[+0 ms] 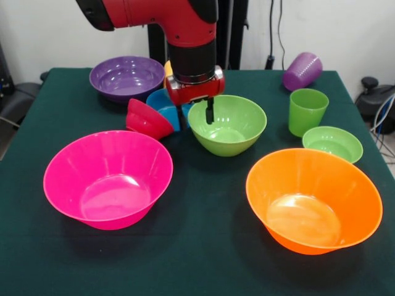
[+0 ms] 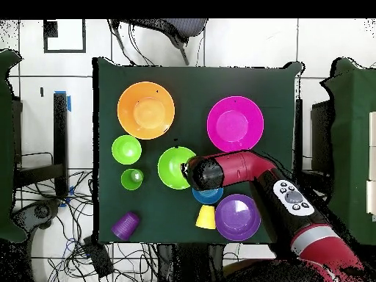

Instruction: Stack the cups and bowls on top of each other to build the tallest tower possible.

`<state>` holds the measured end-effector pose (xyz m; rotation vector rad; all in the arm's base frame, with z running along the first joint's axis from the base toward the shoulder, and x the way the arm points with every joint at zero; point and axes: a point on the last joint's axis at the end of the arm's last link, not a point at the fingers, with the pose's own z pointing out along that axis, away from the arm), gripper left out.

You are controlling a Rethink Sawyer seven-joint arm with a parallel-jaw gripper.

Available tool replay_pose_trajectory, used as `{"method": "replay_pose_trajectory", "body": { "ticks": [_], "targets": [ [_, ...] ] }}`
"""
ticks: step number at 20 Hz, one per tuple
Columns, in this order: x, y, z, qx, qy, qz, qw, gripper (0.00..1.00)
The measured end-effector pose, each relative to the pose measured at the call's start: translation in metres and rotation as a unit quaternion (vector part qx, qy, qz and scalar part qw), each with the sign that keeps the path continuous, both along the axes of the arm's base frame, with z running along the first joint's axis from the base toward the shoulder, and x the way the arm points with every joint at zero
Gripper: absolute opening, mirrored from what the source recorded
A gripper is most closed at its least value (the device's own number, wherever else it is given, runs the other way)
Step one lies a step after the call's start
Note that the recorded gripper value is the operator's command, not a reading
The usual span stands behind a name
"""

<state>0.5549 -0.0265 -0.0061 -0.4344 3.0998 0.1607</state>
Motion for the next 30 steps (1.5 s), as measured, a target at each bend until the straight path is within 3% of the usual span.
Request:
{"method": "replay_pose_trajectory", "body": {
  "ticks": [7,15,23,29,30],
  "targets": [
    [0.01,-0.005,0.01,-0.008,-0.014,0.0,0.9999,1.0],
    [0.031,-0.009,0.017,-0.021,-0.058,0.009,0.9981,1.0],
    [0.045,-0.016,0.023,-0.049,-0.084,0.036,0.9946,1.0],
    [0.06,-0.022,0.027,-0.053,-0.109,0.033,0.9921,1.0],
    [0.067,-0.023,0.029,-0.052,-0.124,0.032,0.9905,1.0]
  ]
}}
